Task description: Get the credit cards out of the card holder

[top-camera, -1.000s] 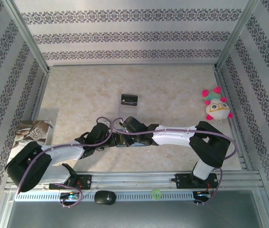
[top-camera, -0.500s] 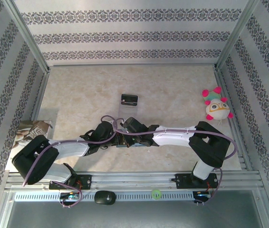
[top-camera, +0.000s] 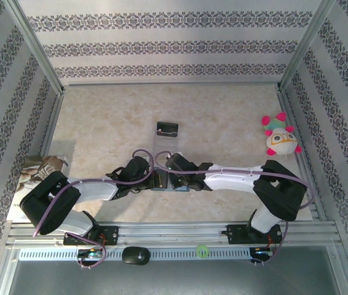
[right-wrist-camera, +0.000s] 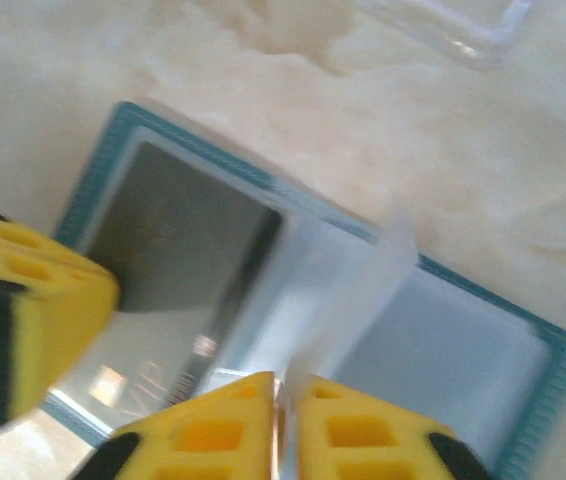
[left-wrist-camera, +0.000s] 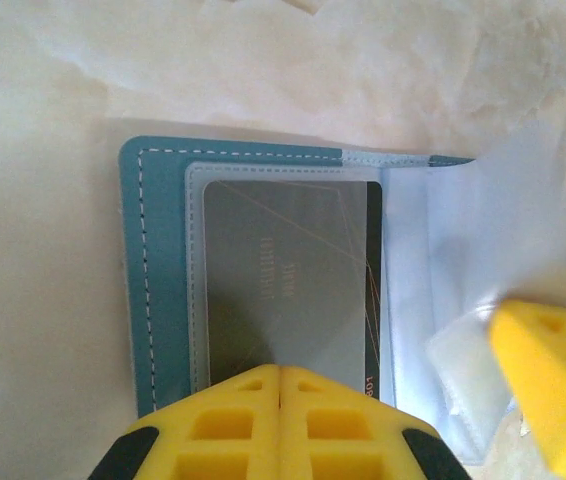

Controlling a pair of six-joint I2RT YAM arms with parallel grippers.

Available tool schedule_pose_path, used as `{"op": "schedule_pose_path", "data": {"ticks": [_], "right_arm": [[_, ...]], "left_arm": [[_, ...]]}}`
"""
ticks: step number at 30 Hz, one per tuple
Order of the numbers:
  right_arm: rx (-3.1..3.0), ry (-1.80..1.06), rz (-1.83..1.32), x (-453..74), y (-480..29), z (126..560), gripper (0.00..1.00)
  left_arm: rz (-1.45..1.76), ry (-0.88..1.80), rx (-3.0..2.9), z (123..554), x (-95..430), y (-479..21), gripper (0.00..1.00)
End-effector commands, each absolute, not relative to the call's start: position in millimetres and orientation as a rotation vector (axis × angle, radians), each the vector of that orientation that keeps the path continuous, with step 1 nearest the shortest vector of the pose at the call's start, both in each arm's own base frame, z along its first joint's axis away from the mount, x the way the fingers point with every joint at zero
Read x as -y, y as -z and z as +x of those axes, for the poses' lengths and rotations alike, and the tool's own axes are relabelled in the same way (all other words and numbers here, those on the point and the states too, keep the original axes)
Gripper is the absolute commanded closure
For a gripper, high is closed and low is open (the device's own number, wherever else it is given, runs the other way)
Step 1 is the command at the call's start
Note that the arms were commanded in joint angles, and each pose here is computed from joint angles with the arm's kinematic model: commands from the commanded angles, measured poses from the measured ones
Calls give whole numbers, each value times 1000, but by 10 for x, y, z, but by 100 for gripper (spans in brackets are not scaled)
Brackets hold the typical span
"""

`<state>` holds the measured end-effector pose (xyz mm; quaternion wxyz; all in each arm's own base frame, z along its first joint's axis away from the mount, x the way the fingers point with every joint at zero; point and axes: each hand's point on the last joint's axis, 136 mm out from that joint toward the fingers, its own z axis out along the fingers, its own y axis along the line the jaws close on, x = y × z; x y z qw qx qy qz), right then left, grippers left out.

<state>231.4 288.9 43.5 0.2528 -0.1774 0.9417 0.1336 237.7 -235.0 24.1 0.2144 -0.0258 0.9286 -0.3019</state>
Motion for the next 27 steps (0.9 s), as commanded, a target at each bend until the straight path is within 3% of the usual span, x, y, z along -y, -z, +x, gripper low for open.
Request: {"op": "schedule_pose_path", "data": {"ticks": [1, 4, 8, 14, 19, 27], "right_arm": [[-2576, -144, -309, -2358, -433, 2307, 75], [-2529, -169, -302, -2259, -631, 2274, 68], [-2466, -454, -503, -2728, -993, 2220, 68], [-2614, -610, -630, -3205, -796, 2180, 80], [-2750, -526, -515, -2922, -358, 2142, 85], [-2814, -334, -307, -2280, -184, 2143, 89]], "left_arm": [[-43, 762, -2682, 2181, 2249, -26, 100], [-34, 774, -2667, 2199, 2268, -66, 100], [-31, 799, -2652, 2214, 2301, -103, 100], [-38, 815, -2652, 2214, 2319, -98, 100], [-32, 818, -2648, 2219, 2326, -102, 100], [-26, 818, -2648, 2229, 2340, -102, 100]]}}
